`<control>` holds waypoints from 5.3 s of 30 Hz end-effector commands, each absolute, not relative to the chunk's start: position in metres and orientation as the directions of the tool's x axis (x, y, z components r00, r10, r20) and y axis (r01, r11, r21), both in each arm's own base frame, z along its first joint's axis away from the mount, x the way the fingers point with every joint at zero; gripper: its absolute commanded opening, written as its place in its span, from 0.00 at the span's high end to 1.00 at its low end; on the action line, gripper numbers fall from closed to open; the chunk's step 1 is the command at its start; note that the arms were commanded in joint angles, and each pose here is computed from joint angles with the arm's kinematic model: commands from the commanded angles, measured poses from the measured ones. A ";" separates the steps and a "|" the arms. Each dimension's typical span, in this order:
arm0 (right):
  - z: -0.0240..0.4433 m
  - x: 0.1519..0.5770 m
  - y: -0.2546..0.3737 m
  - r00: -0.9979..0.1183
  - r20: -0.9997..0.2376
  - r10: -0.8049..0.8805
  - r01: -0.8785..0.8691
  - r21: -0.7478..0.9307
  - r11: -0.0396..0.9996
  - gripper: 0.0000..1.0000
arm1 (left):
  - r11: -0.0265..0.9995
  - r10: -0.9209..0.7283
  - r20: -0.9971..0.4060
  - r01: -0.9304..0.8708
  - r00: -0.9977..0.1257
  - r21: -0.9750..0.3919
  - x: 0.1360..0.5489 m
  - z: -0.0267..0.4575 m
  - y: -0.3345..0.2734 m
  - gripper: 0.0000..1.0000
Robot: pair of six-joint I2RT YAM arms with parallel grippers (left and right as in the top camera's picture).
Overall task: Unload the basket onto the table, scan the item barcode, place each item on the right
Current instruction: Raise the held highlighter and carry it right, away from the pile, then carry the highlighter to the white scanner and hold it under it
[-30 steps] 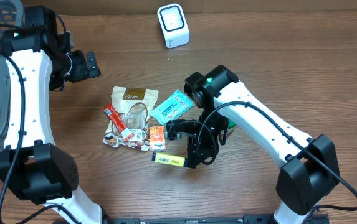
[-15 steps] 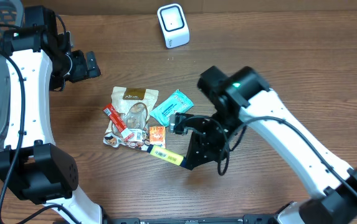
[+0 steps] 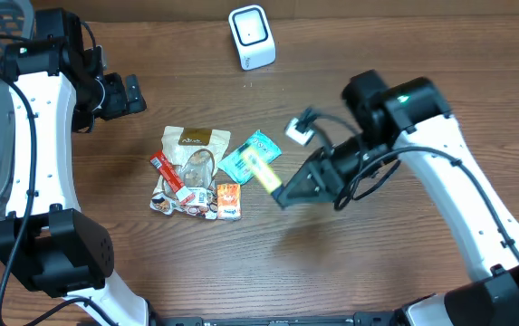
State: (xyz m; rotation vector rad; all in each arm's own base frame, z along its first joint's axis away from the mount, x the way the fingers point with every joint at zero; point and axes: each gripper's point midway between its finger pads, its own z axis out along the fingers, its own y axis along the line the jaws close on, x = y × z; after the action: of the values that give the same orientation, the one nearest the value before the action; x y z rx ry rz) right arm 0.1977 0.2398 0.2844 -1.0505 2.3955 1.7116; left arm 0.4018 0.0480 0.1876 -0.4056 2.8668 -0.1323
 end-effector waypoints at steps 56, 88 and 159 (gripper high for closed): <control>0.263 0.190 0.216 -0.837 -0.265 -0.478 -0.535 0.578 0.616 0.96 | 0.962 -0.267 -0.230 -0.244 -0.936 -0.126 0.402 0.189 0.046 0.00; 0.249 0.499 0.246 -0.425 -0.575 -0.699 -0.669 -0.321 0.671 0.96 | 0.962 -0.266 -0.230 -0.243 -0.936 -0.126 0.402 0.189 0.046 0.00; 0.211 0.631 0.223 -0.328 -0.580 -0.746 -0.309 -0.680 0.665 0.96 | 0.962 -0.266 -0.230 -0.243 -0.936 -0.126 0.402 0.189 0.046 0.00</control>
State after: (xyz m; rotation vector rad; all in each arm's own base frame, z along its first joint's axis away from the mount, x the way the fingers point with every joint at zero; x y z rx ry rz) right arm 0.6373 0.2203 0.1009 -1.0457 2.0020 -0.7043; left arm 0.4018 0.0480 0.1876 -0.4006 2.8674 -0.1317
